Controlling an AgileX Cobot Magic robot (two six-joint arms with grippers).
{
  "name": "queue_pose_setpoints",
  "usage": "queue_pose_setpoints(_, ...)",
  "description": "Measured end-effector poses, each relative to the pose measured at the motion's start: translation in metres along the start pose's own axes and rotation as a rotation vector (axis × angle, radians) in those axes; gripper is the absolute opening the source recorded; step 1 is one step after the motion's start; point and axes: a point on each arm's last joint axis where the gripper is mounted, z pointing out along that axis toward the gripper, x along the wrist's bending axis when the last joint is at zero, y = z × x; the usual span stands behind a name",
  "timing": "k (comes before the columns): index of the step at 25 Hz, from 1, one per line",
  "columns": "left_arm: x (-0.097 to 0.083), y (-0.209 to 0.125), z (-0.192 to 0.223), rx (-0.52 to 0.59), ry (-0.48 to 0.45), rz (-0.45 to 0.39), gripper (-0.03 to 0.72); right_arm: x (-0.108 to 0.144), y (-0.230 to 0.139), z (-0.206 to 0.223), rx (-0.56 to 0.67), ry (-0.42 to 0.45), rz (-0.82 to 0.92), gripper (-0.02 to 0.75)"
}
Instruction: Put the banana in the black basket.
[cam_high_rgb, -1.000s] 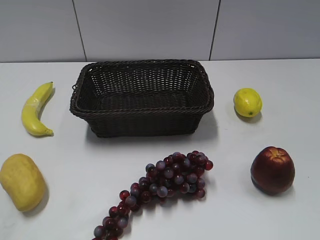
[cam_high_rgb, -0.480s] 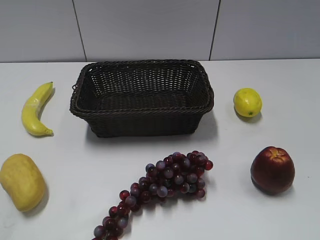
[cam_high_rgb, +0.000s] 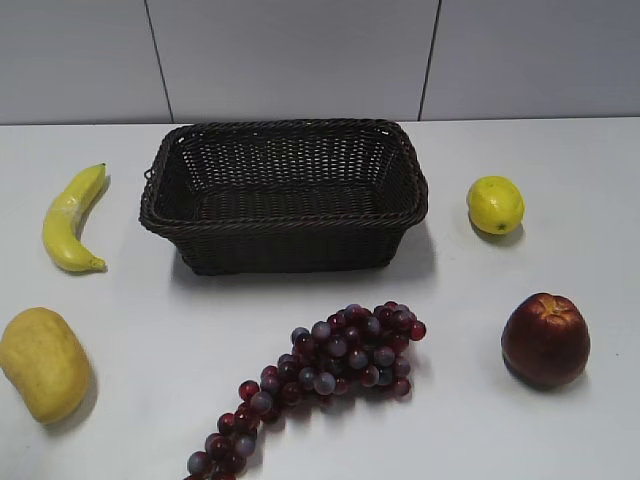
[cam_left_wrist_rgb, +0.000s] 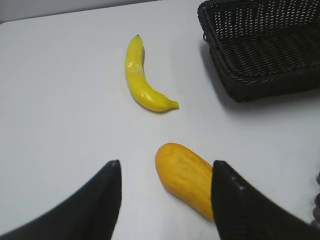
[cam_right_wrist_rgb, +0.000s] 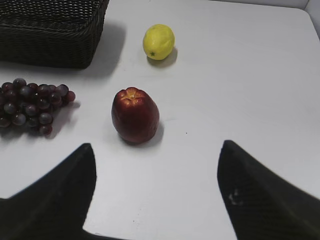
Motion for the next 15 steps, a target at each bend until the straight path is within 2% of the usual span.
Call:
queue_pose_setpoints(4,0.008,0.035,0.039,0.122,-0.002,-0.022,0.556,0.0,0.0,0.0,0.0,0.0,0.0,0.573)
queue_pose_setpoints(9,0.019,0.072,0.096,0.225,0.014,-0.095,0.555,0.0,0.0,0.0,0.0,0.0,0.0,0.573)
queue_pose_setpoints(15,0.036,0.087,0.175,0.379,0.061,-0.134,0.555,0.0,0.0,0.0,0.0,0.0,0.0,0.573)
